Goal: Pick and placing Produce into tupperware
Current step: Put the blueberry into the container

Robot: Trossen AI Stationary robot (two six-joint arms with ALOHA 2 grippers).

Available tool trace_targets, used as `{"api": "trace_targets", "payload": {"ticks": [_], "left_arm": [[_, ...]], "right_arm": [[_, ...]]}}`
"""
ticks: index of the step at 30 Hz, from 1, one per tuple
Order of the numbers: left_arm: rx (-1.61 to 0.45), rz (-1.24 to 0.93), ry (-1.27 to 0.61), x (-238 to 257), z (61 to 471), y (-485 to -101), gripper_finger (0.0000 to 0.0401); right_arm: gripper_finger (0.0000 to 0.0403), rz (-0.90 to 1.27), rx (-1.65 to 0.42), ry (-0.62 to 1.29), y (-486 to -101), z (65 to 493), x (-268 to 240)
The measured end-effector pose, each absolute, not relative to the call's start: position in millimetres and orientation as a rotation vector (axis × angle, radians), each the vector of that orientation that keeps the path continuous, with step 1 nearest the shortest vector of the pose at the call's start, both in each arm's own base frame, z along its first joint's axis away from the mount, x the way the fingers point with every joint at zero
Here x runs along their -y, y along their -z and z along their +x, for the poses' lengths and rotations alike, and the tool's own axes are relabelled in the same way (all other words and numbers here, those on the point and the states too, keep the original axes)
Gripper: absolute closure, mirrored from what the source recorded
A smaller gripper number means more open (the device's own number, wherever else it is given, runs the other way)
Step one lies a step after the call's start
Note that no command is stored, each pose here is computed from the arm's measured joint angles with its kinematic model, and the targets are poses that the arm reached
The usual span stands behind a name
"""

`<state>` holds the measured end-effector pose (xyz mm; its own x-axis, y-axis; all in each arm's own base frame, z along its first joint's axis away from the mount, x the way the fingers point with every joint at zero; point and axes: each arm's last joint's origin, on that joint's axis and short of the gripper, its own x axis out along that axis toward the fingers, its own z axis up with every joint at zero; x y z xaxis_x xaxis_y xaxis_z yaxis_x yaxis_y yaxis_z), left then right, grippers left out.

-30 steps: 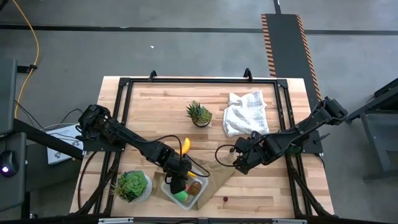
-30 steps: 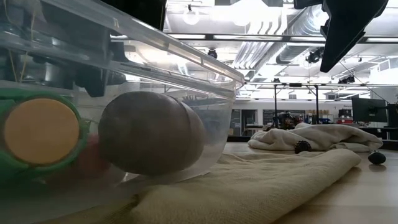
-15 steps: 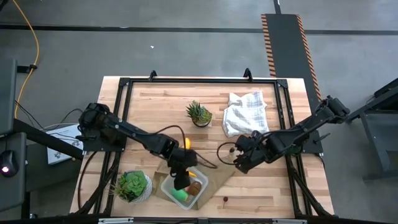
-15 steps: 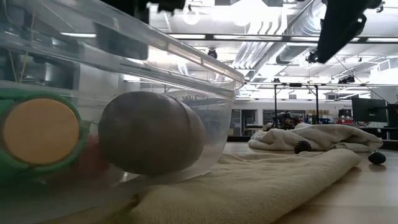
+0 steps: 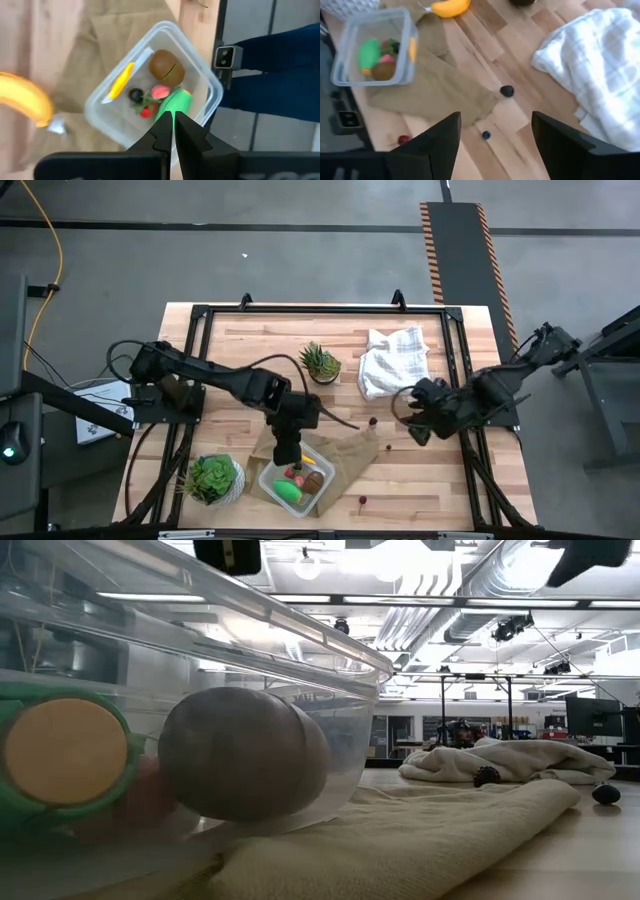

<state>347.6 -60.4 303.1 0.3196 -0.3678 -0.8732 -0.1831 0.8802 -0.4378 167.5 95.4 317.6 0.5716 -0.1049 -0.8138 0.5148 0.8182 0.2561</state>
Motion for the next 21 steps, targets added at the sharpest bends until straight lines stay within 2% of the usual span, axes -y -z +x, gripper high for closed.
{"api": "trace_targets", "payload": {"ticks": [3,7,14,18,21], "left_arm": [[-1.288,-0.454,0.12,55,342,-316,0.0399],[-1.346,-0.385,0.088,46,334,-326,0.0396],[-1.398,-0.309,0.037,25,311,-341,0.0399],[-1.361,-0.27,-0.041,10,287,-361,0.04],[-1.271,-0.251,-0.122,-1,266,-381,0.04]], "right_arm": [[0.0183,0.561,-0.837,0.377,-314,150,-98],[0.0222,0.685,-0.724,0.364,-294,136,-107],[0.0287,0.943,-0.572,0.278,-241,141,-131],[0.0304,1.047,-0.439,0.228,-224,151,-140],[0.0308,1.031,-0.3,0.283,-222,155,-142]]}}
